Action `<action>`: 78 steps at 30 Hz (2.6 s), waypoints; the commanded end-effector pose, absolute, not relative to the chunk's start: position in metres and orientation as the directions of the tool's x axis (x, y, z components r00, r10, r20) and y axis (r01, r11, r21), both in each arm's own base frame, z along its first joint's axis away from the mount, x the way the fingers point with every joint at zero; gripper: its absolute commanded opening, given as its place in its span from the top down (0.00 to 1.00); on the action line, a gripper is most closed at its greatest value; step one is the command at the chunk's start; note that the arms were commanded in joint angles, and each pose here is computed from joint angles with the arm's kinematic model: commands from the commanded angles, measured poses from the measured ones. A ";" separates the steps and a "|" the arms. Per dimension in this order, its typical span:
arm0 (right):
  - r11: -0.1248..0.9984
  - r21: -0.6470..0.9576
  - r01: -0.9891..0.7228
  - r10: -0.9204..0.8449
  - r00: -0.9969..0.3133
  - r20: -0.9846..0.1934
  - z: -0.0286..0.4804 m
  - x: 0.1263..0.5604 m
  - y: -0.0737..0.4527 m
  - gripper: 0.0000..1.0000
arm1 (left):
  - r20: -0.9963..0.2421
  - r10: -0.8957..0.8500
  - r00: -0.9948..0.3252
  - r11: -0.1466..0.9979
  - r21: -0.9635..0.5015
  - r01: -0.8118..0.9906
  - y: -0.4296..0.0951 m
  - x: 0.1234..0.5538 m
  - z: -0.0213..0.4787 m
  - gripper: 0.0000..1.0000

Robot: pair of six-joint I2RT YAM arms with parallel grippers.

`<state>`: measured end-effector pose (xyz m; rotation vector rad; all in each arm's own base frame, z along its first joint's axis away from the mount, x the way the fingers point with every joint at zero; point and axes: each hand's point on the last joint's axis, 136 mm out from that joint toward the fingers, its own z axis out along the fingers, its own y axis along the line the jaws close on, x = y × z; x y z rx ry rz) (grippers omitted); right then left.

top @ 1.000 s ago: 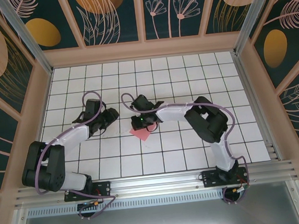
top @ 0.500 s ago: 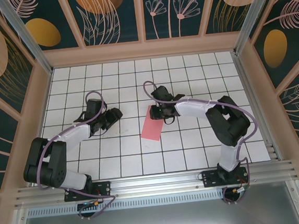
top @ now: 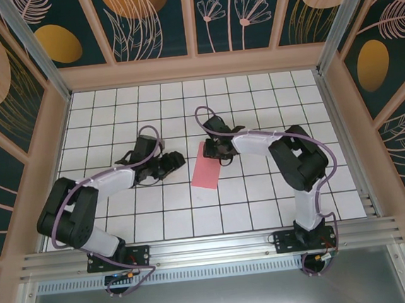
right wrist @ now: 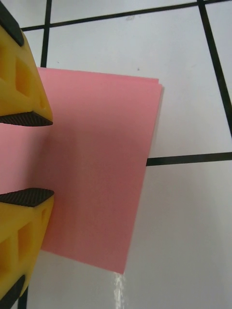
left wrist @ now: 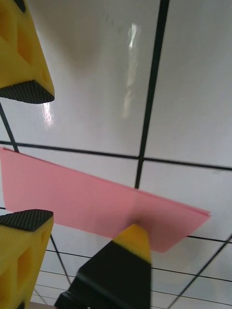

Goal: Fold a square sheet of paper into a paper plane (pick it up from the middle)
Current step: Rotate the square sheet of paper at the center of the table, then fold the triangle a second time at the center of the table.

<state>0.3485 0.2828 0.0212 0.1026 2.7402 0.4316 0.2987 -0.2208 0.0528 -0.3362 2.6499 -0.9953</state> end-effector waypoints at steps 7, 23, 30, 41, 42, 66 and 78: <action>0.930 0.359 0.085 0.186 -0.948 -0.257 -0.009 0.342 0.266 0.59 | -0.152 -0.216 -0.964 0.700 -0.712 -0.045 -0.265 0.281 0.054 0.34; 0.915 0.376 0.148 0.230 -0.956 -0.184 -0.026 0.333 0.249 0.69 | -0.109 -0.193 -0.975 0.760 -0.645 -0.078 -0.264 0.254 0.035 0.31; 0.915 0.374 0.151 0.231 -0.957 -0.178 -0.029 0.332 0.247 0.69 | -0.100 -0.171 -0.980 0.765 -0.640 -0.068 -0.268 0.250 0.031 0.29; 0.916 0.370 0.156 0.232 -0.958 -0.171 -0.032 0.329 0.245 0.69 | -0.125 -0.175 -0.976 0.797 -0.600 -0.066 -0.264 0.254 0.028 0.27; 0.916 0.369 0.157 0.233 -0.958 -0.170 -0.032 0.329 0.245 0.69 | -0.123 -0.174 -0.977 0.793 -0.605 -0.065 -0.265 0.254 0.029 0.27; 0.916 0.370 0.157 0.227 -0.962 -0.153 -0.037 0.326 0.245 0.70 | -0.140 -0.132 -0.981 0.675 -0.737 0.015 -0.295 0.259 0.056 0.42; 0.906 0.399 0.141 0.210 -0.968 -0.134 -0.037 0.322 0.250 0.70 | -0.193 -0.086 -0.978 0.537 -0.835 0.117 -0.324 0.268 0.089 0.41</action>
